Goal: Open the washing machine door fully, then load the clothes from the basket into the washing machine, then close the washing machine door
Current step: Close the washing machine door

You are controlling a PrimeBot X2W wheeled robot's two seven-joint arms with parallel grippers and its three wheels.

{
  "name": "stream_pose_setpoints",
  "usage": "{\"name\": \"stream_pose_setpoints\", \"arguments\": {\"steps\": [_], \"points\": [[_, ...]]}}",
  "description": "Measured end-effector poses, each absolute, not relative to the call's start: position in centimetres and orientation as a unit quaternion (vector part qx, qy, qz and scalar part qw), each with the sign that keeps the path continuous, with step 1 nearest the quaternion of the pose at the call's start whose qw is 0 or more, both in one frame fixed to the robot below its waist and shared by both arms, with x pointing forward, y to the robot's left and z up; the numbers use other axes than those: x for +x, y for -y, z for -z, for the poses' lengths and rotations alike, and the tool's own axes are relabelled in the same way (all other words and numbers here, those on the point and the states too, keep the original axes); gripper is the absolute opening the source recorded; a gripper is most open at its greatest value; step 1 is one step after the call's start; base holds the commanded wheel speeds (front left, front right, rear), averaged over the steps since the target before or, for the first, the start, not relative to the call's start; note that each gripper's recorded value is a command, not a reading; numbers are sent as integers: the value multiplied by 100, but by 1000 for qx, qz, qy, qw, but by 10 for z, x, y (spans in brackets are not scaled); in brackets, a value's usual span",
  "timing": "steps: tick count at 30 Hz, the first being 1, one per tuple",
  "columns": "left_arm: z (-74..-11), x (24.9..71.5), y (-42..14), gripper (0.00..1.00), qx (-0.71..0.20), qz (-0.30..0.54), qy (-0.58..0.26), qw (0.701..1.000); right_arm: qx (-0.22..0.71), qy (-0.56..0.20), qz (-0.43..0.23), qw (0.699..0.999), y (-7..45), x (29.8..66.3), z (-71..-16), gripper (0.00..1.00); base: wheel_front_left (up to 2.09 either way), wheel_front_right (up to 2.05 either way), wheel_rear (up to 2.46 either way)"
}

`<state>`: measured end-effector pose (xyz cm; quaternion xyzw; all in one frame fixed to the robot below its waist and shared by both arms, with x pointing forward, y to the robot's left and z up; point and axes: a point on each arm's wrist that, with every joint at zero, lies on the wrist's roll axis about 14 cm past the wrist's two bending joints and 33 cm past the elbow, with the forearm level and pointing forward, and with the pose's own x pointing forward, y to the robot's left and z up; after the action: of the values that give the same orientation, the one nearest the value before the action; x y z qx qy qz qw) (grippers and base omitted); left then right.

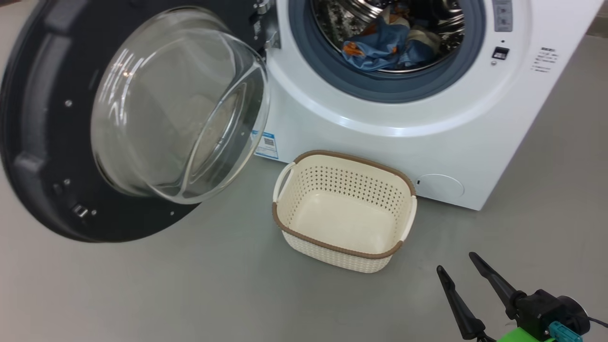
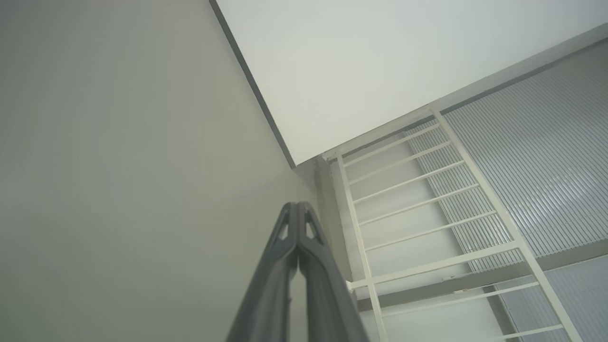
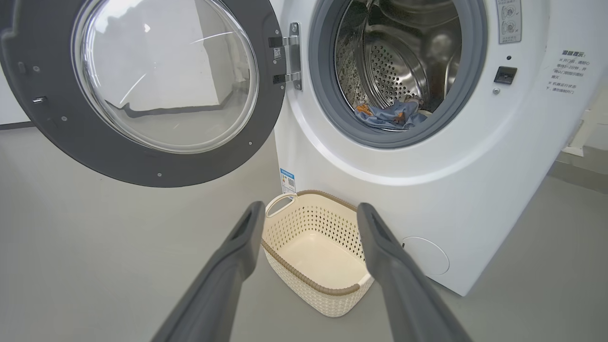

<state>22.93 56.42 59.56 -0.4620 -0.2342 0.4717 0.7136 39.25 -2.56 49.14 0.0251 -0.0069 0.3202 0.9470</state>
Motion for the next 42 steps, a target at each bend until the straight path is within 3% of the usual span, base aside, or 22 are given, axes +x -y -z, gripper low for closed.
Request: {"name": "stream_pose_setpoints", "arguments": {"steps": [17,33,42], "points": [[-604,323,-535,0,-556,-368,209,715,20,-11,-283,959,59,390,-479,100,0,0,0],[-575,374,-503,0,-594,-318,150,724,13,-30,-253,967,88,393,-466,100,0,0,0],[-556,389,-479,0,-618,-275,76,732,10,-34,-253,967,91,394,-463,100,0,0,0]]}}
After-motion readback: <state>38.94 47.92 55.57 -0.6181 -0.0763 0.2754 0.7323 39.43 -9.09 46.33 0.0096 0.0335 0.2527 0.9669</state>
